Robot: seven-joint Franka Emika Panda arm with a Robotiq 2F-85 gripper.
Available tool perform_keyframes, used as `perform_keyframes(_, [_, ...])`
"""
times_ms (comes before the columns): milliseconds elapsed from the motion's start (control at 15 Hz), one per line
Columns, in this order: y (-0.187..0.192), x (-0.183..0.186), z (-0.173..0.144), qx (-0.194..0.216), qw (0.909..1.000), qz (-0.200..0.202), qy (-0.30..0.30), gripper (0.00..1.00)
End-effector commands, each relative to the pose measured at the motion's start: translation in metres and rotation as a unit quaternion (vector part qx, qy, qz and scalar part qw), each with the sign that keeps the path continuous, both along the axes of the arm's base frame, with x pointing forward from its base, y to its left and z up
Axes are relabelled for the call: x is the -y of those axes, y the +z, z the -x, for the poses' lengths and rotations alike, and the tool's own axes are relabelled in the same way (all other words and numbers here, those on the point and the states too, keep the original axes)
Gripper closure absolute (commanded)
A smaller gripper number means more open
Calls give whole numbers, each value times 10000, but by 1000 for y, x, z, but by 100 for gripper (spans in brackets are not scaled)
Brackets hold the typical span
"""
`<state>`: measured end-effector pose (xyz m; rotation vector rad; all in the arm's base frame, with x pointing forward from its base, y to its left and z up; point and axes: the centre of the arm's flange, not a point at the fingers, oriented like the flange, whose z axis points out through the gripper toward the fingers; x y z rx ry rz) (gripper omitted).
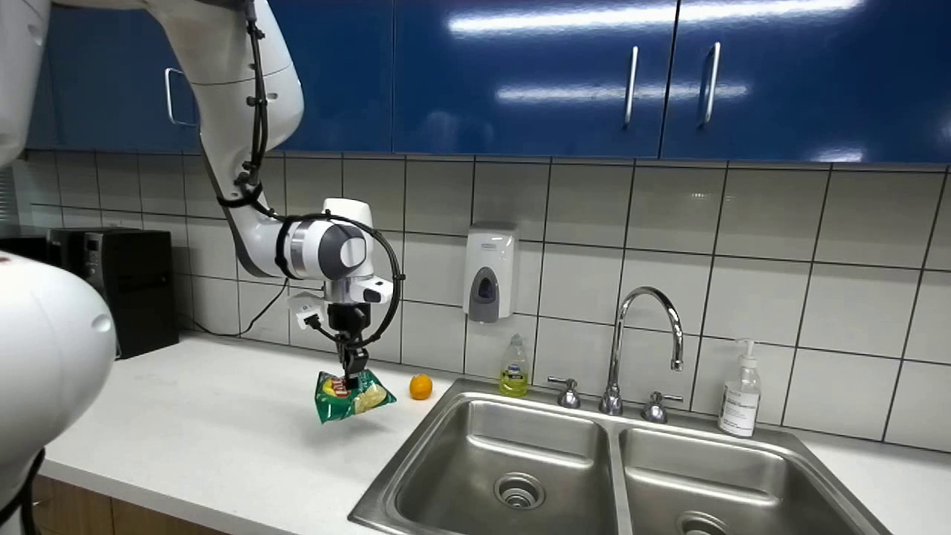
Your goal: Put the green packet in the left sink
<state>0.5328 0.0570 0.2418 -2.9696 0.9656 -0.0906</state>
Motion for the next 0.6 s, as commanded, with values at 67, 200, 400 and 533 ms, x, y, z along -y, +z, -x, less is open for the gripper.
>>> perform_keyframes(67, [30, 35, 31, -34, 9999, 3, -125, 100])
perform_keyframes(200, [37, 54, 39, -22, 9997, -2, -227, 100])
perform_keyframes(400, [46, 88, 48, -35, 9993, -8, -366, 100])
perform_keyframes(533, [52, 113, 54, -58, 9990, -26, -441, 100])
